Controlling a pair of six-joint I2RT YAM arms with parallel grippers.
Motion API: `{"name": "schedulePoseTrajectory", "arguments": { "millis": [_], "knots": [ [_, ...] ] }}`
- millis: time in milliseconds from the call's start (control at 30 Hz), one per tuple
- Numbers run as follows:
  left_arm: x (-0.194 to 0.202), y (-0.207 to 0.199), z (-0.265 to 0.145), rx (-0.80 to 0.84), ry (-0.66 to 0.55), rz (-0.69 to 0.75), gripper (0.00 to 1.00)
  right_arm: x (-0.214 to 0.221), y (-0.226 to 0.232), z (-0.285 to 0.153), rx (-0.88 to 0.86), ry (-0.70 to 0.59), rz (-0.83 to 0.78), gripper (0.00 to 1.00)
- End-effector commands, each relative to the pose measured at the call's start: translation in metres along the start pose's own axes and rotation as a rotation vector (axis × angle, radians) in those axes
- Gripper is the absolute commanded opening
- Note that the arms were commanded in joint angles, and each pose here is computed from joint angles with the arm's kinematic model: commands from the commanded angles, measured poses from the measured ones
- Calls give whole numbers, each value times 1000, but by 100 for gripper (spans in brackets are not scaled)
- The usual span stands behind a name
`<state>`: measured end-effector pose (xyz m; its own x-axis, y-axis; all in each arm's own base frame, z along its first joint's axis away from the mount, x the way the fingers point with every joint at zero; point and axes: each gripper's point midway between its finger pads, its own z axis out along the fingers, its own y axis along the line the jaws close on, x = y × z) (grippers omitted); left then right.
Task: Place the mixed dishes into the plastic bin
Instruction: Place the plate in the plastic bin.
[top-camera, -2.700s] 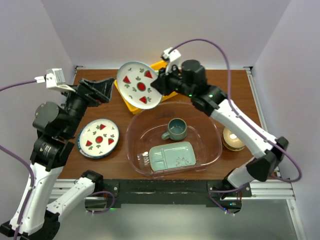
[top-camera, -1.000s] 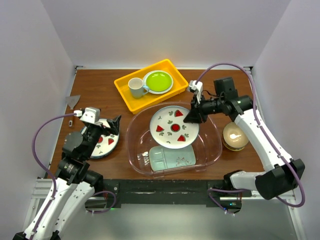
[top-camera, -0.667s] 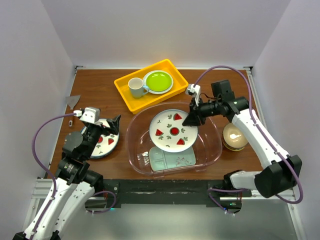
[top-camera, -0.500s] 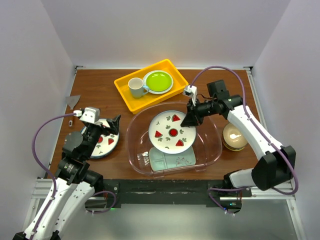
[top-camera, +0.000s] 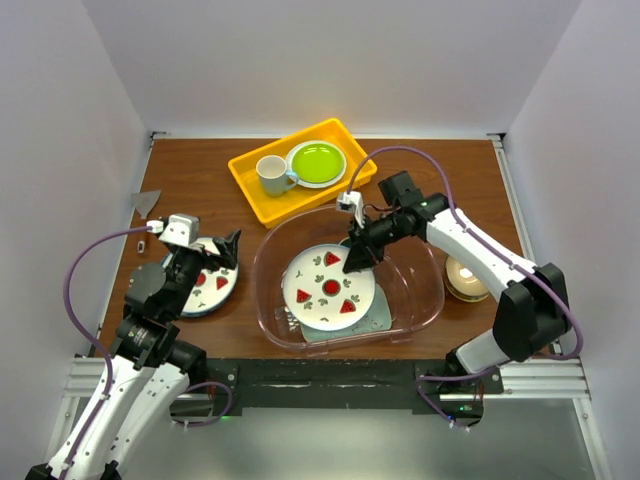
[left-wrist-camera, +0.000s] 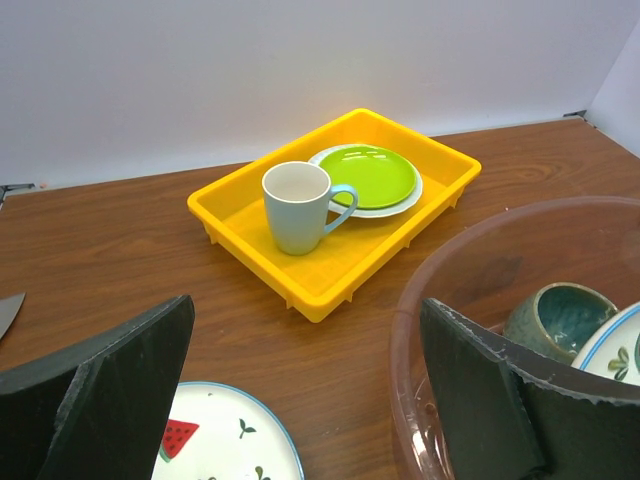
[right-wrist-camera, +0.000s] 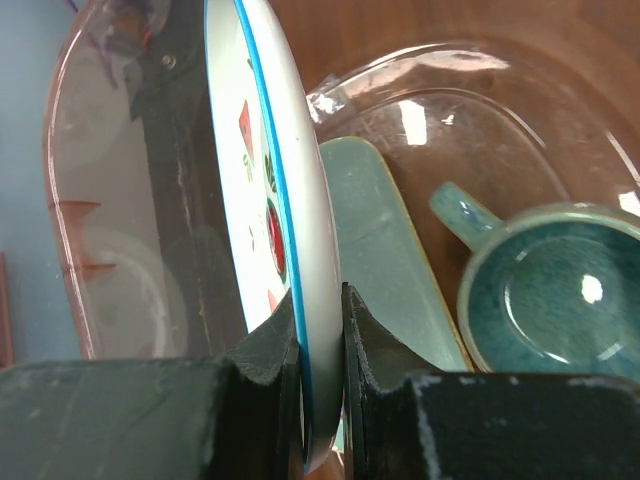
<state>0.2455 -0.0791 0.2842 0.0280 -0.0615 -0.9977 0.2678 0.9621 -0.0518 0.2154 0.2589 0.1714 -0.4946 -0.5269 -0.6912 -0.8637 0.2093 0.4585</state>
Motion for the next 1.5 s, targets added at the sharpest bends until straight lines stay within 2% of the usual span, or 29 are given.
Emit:
{"name": "schedulePoseTrajectory", "arguments": {
  "millis": [0,733,1033,1467],
  "knots": [
    [-6,2,3,-10,-33,10,100,-15,18,13,-106,-36,-49,0],
    [-6,3,4,-14,-30,15,100,8,27,63,-209,102,-4,0],
    [-7,3,3,-13,-35,14,100,16,16,73,-160,147,7,11],
    [-7,2,3,-12,-36,13,100,28,0,84,-105,201,29,15]
  ]
}}
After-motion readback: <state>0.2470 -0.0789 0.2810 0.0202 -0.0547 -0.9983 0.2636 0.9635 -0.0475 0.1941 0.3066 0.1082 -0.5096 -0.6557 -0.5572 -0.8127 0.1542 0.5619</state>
